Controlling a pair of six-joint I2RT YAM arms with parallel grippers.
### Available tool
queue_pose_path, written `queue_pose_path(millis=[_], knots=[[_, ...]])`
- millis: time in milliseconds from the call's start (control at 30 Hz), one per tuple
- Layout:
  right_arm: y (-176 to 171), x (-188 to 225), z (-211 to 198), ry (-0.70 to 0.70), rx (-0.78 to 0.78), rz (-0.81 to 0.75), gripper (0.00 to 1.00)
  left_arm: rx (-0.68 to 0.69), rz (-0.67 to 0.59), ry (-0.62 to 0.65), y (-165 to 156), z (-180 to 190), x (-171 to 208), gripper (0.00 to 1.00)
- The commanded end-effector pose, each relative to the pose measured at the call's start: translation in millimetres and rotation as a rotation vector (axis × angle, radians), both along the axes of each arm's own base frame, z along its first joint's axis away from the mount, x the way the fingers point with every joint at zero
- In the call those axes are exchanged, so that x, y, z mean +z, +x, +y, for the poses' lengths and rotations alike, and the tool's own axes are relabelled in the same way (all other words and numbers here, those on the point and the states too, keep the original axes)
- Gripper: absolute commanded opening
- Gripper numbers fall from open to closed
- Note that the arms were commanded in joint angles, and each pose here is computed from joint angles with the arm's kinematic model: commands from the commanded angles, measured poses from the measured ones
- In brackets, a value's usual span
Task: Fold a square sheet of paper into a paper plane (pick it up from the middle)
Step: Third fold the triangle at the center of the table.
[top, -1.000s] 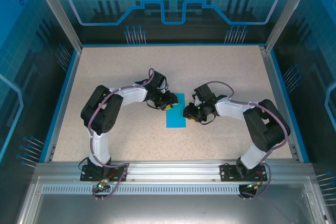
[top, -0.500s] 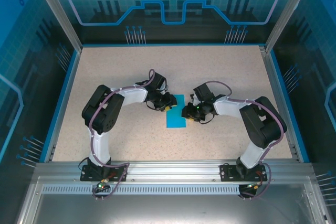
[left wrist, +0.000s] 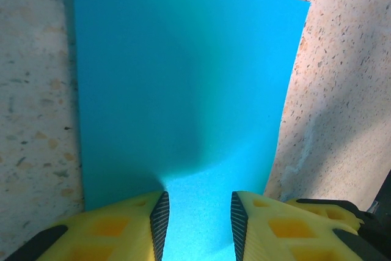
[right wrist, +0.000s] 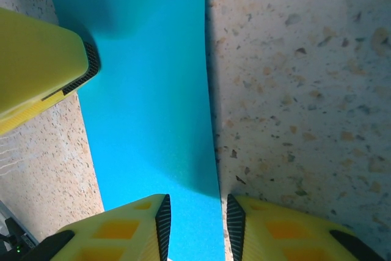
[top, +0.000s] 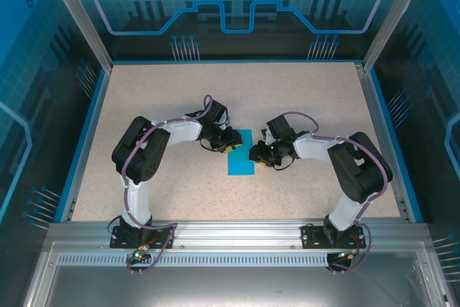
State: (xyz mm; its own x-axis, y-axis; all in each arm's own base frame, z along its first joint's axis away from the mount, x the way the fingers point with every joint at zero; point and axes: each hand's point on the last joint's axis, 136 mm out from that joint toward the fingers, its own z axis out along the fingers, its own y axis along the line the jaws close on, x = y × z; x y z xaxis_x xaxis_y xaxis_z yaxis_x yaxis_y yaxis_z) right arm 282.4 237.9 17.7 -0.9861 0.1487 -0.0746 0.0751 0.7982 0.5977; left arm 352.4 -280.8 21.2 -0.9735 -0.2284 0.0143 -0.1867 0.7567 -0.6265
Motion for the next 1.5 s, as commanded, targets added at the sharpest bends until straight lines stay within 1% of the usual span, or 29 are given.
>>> queue_pose_path(millis=[0,167,367,467,567,833,967,1033,1100,1200,1300,1467], knots=[[-8,-10,6,0.038,0.016,0.04,0.33,-0.013,0.059,0.048,-17,7,-20,0.37],[-10,-7,11,0.058,0.028,0.041,0.32,-0.014,0.059,0.045,-17,5,-20,0.37],[-8,-3,9,0.05,0.019,0.026,0.33,-0.014,0.052,0.041,-16,4,-17,0.37],[-3,2,8,0.067,0.008,0.007,0.34,-0.014,0.054,0.042,-16,4,-17,0.37],[4,7,9,0.114,-0.005,-0.005,0.35,-0.015,0.053,0.042,-17,4,-17,0.37],[21,7,6,0.116,-0.011,-0.025,0.37,-0.016,0.051,0.042,-16,3,-16,0.36],[29,2,4,0.083,-0.003,-0.031,0.38,-0.016,0.052,0.043,-16,4,-17,0.37],[28,-4,3,0.076,-0.002,-0.01,0.38,-0.016,0.052,0.044,-16,4,-17,0.36],[36,-3,7,0.075,0.001,-0.02,0.38,-0.015,0.053,0.044,-16,4,-17,0.37],[32,-8,8,0.069,0.01,0.002,0.38,-0.016,0.053,0.045,-17,4,-16,0.36],[28,-2,6,0.05,0.018,-0.018,0.37,-0.015,0.05,0.045,-16,4,-16,0.36],[35,13,-9,-0.018,0.009,-0.068,0.38,-0.014,0.05,0.048,-16,5,-15,0.36]])
